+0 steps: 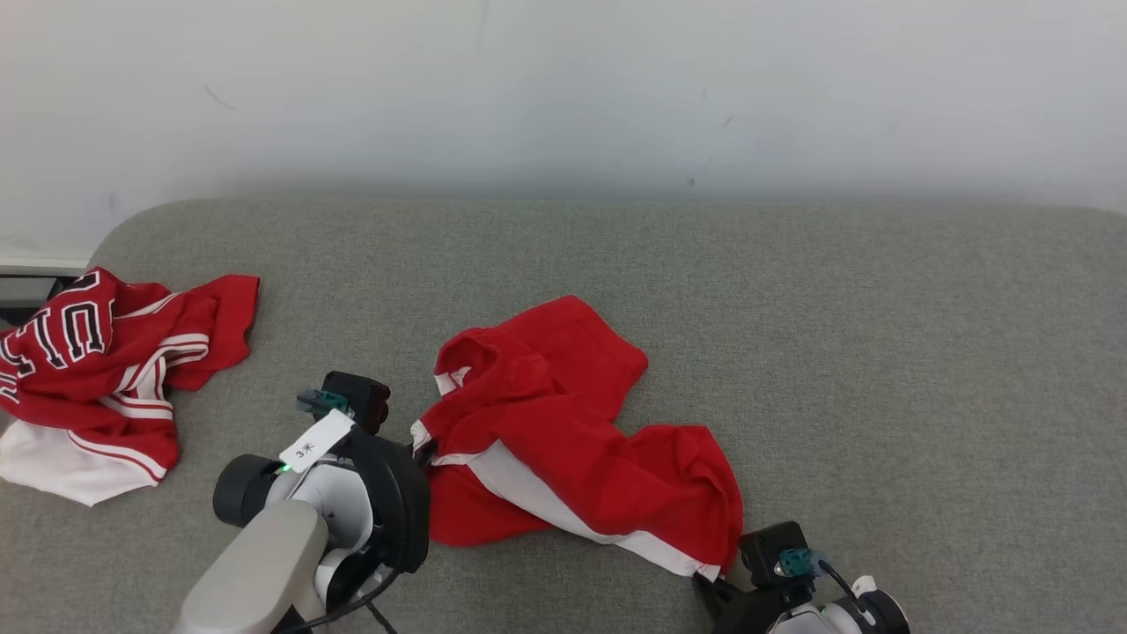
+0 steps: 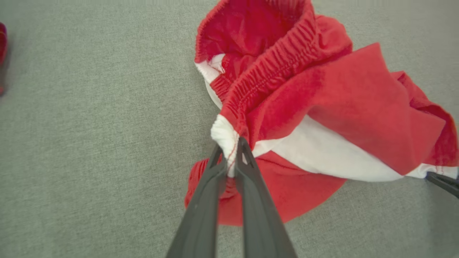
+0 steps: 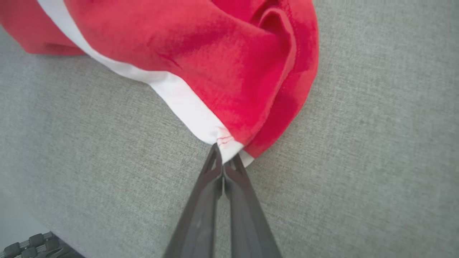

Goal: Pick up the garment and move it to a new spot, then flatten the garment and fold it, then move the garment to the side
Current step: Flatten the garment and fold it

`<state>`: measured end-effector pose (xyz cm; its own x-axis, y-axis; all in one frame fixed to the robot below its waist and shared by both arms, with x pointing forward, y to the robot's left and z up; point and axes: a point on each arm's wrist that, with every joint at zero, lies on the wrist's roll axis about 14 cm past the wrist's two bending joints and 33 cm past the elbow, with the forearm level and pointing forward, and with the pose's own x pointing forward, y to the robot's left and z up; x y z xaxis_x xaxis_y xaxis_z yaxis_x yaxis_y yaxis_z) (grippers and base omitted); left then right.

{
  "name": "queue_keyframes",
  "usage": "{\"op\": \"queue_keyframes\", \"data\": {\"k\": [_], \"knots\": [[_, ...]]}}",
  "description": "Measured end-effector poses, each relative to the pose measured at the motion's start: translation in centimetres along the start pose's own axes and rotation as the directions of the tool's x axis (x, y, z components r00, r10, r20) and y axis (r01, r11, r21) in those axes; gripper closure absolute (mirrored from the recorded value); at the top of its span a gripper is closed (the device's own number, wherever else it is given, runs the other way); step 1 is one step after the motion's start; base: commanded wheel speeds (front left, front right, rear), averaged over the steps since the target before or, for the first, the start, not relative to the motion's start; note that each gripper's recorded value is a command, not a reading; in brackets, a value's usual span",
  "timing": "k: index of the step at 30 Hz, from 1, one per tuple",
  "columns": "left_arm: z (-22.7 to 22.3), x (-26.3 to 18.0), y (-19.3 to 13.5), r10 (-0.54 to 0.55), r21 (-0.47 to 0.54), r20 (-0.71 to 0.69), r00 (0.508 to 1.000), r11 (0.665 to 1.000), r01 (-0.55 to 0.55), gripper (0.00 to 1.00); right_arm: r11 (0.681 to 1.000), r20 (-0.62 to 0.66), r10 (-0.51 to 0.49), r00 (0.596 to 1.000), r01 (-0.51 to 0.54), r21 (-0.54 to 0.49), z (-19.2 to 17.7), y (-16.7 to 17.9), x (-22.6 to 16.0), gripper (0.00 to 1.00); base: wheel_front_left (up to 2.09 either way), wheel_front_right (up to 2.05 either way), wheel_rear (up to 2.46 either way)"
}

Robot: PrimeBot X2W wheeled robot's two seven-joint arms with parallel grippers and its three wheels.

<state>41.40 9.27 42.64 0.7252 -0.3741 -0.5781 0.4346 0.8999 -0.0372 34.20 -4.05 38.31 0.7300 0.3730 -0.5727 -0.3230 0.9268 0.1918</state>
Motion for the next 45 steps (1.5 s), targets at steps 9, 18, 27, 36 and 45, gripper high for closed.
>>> {"op": "queue_keyframes", "data": {"k": [9, 18, 27, 36, 45], "knots": [[8.2, -1.3, 0.2, 0.008, -0.151, 0.313, 0.950, 0.988, 0.041, 1.00, 0.982, 0.254, -0.004, 0.967, -0.044, 0.182, 6.4, -1.1, -1.2, 1.00, 0.00, 0.00, 0.00], [15.8, -6.2, -2.0, -0.004, -0.267, 0.656, 0.754, 0.934, 0.236, 1.00, 0.925, 0.632, 0.070, 0.772, -0.287, 0.248, 14.5, -1.3, -8.6, 1.00, 0.00, 0.00, 0.00], [20.0, -10.3, -4.7, -0.050, -0.303, 0.803, 0.594, 0.824, 0.479, 1.00, 0.910, 0.877, 0.070, 0.475, -0.391, 0.139, 24.5, -2.8, -17.0, 1.00, 0.00, 0.00, 0.00], [24.5, -5.5, -0.7, 0.078, -0.422, 0.727, 0.683, 0.835, 0.353, 1.00, 0.957, 0.857, -0.128, 0.499, -0.165, 0.239, 34.8, -9.0, -12.6, 1.00, 0.00, 0.00, 0.00], [31.7, -8.4, -4.9, -0.053, -0.229, 0.892, 0.450, 0.804, 0.549, 1.00, 0.981, 0.927, -0.115, 0.358, -0.108, 0.163, 37.4, -10.9, -16.5, 1.00, 0.00, 0.00, 0.00]]}}
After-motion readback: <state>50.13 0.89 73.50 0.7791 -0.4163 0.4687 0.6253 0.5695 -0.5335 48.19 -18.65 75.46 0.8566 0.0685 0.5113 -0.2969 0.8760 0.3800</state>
